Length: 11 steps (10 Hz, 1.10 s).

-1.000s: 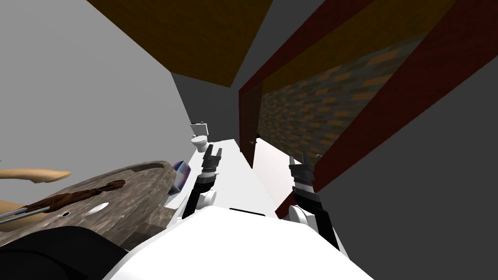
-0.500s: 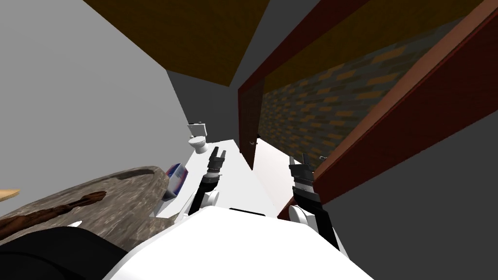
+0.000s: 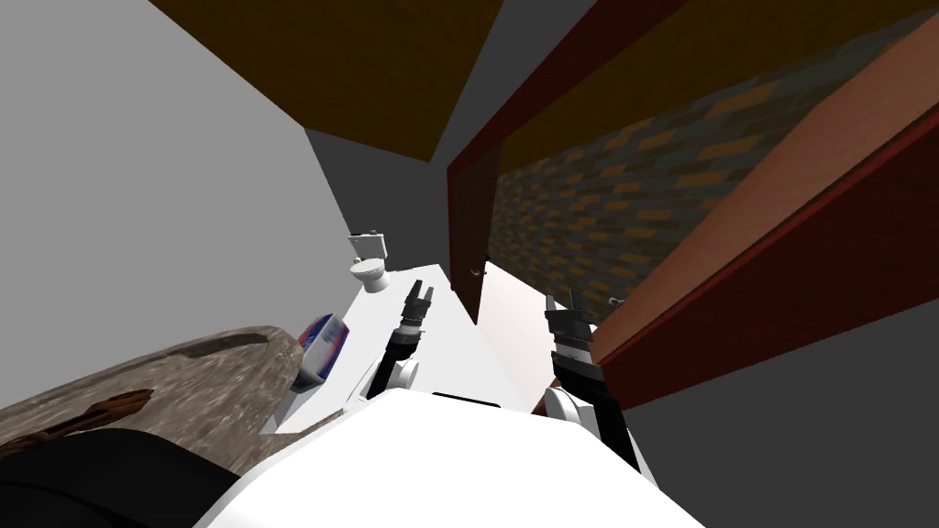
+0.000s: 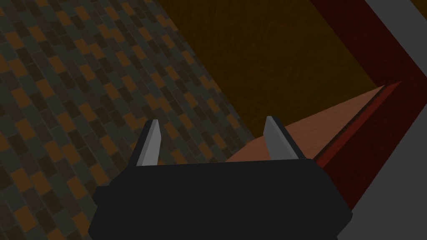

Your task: Push the door open

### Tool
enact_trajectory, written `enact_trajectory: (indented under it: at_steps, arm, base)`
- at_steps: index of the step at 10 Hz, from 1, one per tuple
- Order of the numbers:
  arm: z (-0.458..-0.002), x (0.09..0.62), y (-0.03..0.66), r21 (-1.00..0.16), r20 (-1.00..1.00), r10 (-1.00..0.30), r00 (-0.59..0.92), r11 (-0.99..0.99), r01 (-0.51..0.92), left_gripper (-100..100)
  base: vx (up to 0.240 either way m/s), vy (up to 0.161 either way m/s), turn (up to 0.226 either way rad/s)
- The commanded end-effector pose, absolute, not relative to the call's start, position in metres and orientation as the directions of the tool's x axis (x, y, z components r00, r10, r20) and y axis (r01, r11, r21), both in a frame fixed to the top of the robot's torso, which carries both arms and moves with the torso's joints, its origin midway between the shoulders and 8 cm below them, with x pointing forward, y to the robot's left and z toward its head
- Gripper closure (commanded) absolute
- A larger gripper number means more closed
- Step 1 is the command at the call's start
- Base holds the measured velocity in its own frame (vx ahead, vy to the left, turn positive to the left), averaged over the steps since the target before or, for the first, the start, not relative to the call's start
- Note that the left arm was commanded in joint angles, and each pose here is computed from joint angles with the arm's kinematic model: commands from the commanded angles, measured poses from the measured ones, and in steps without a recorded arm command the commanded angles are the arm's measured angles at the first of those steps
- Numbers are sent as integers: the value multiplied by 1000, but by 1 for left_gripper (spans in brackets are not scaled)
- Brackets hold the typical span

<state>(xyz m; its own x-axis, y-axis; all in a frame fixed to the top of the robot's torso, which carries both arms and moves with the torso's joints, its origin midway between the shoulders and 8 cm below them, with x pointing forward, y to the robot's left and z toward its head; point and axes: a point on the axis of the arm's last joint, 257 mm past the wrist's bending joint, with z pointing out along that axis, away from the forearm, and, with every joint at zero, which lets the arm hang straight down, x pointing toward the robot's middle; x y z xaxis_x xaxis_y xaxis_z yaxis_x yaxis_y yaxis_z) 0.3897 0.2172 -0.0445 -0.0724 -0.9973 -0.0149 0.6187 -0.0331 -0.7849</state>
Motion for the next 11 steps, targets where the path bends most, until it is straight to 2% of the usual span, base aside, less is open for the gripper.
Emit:
enact_trajectory:
  at_steps: [1, 11]
  arm:
    - [-56, 395, 210, -795, -16, -996, -89, -42, 605, -100]
    - [-121, 422, 161, -859, -17, -977, -213, -94, 504, -100]
  base:
    - [110, 39, -27]
    - [105, 47, -28]
